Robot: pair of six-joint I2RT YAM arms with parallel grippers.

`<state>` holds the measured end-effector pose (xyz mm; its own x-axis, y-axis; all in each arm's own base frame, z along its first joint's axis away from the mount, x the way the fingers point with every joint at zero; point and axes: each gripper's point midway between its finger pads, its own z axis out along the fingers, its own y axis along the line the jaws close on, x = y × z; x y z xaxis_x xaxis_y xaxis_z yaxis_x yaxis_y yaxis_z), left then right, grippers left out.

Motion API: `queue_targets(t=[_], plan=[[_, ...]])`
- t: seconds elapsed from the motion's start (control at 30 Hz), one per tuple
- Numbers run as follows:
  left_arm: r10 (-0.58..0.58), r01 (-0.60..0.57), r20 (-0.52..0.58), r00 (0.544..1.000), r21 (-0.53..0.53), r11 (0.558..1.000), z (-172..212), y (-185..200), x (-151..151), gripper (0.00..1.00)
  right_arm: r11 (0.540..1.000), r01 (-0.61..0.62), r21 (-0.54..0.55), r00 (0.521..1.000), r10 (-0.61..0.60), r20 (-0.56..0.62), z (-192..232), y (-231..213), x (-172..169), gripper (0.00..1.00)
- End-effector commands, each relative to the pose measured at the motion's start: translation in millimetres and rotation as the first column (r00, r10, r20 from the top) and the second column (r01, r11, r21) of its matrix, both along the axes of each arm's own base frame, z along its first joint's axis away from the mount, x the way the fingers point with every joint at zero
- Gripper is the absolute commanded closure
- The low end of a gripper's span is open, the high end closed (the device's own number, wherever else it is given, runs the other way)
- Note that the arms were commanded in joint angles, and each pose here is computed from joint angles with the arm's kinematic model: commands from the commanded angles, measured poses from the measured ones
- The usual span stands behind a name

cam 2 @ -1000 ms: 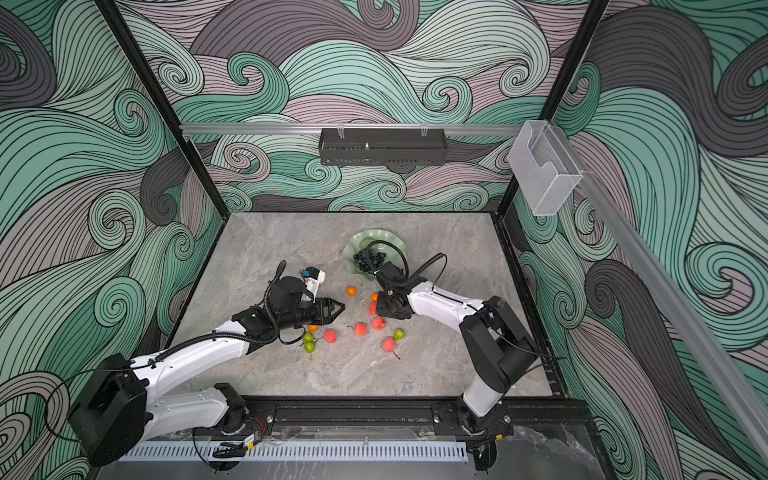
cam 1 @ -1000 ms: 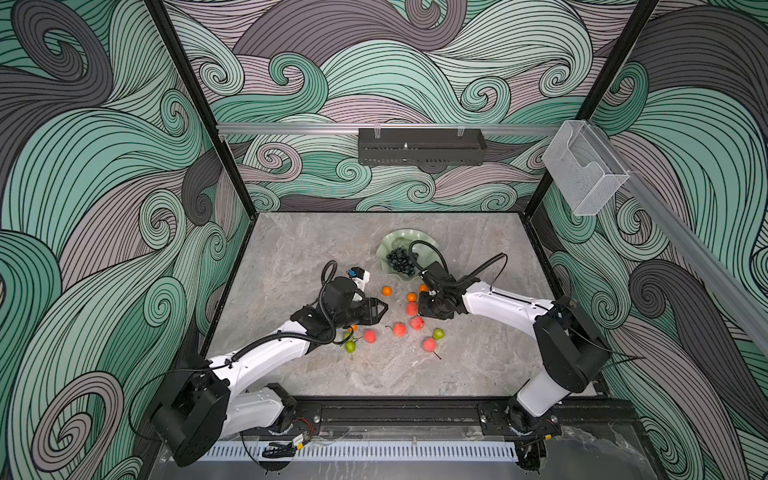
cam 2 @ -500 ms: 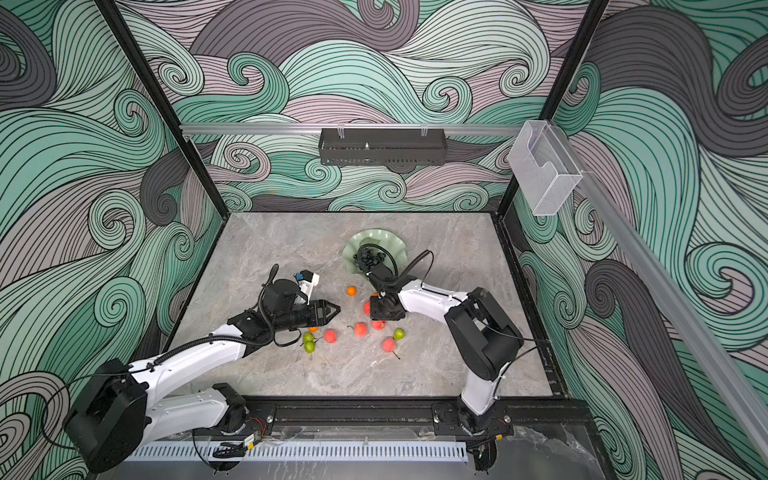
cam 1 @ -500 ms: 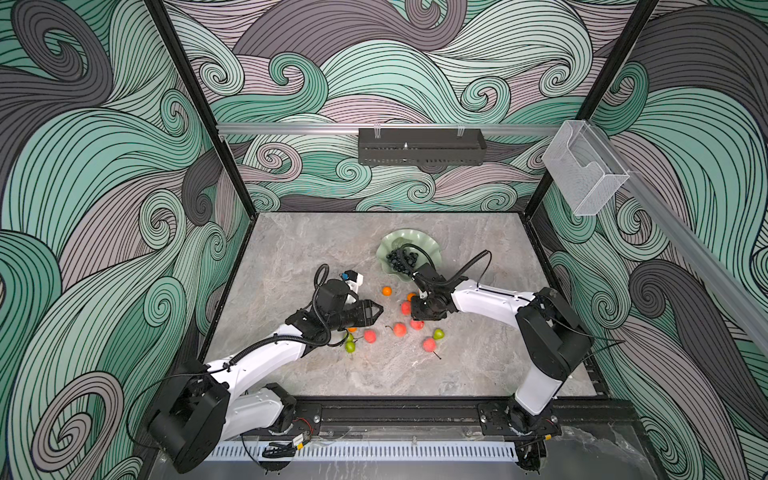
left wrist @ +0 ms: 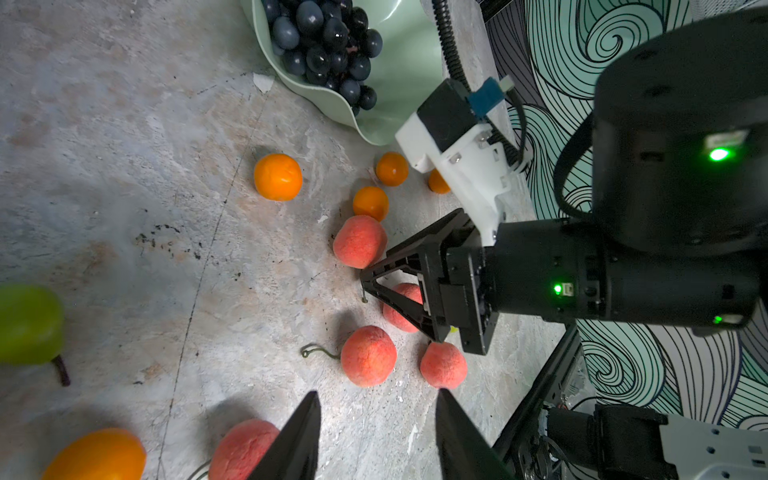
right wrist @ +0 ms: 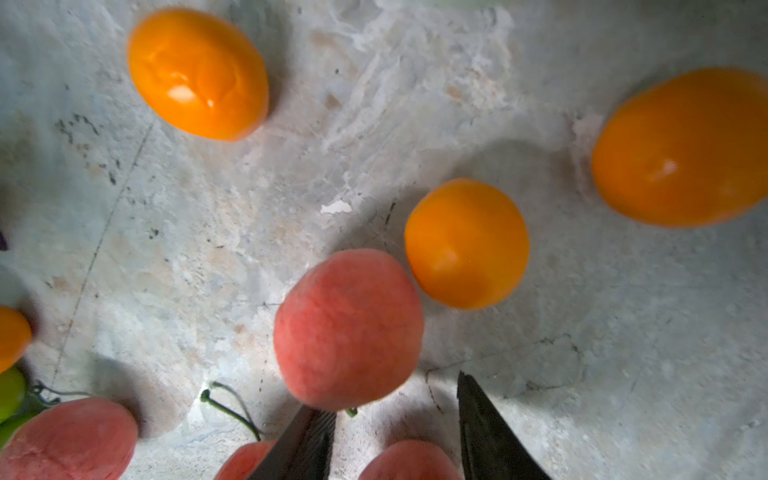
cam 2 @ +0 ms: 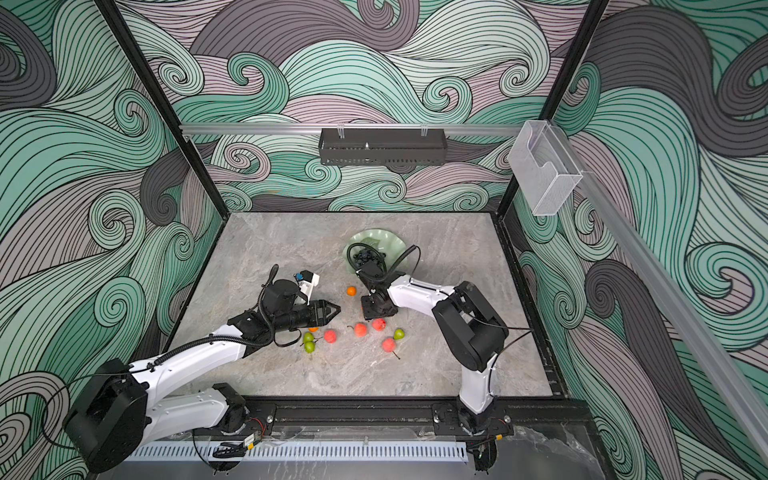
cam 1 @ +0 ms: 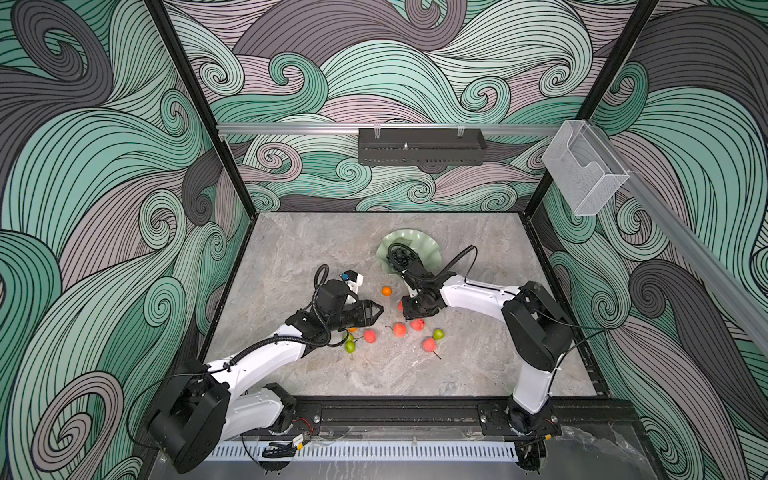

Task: Place and organize the fake fruits in the fruit bowl
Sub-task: 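Lower the right gripper onto a red peach and close it, then lift the peach with right gripper toward the bowl while left gripper follows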

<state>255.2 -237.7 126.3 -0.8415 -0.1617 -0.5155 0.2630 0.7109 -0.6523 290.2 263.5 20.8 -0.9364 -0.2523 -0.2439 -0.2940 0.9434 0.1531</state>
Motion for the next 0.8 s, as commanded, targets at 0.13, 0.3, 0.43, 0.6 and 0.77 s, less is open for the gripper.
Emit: queue_targets(t=[0.13, 0.3, 0.43, 0.6, 0.77], plan=[[0.020, -0.020, 0.012, 1.000, -0.016, 1.000, 4, 4, 0, 0.52, 0.995, -0.060, -0.073, 0.998, 0.060, -0.008, -4, -3, -2, 0.53], [0.020, -0.020, 0.009, 1.000, -0.014, 1.000, 3, 4, 1, 0.52, 0.995, -0.057, -0.087, 0.998, 0.056, -0.014, -8, -1, -4, 0.55], [0.018, -0.018, 0.009, 1.000, -0.015, 1.000, 3, 3, 1, 0.52, 0.993, -0.063, -0.099, 0.998, 0.061, -0.021, -11, 1, -6, 0.56], [0.019, -0.019, 0.007, 1.000, -0.011, 1.000, 3, 4, 0, 0.52, 0.987, -0.068, -0.146, 0.998, 0.066, -0.019, -15, -4, -7, 0.60], [0.027, -0.027, 0.005, 1.000, -0.007, 1.000, 2, 6, 0, 0.52, 0.980, -0.082, -0.181, 0.997, 0.079, -0.022, -18, -8, -9, 0.68]])
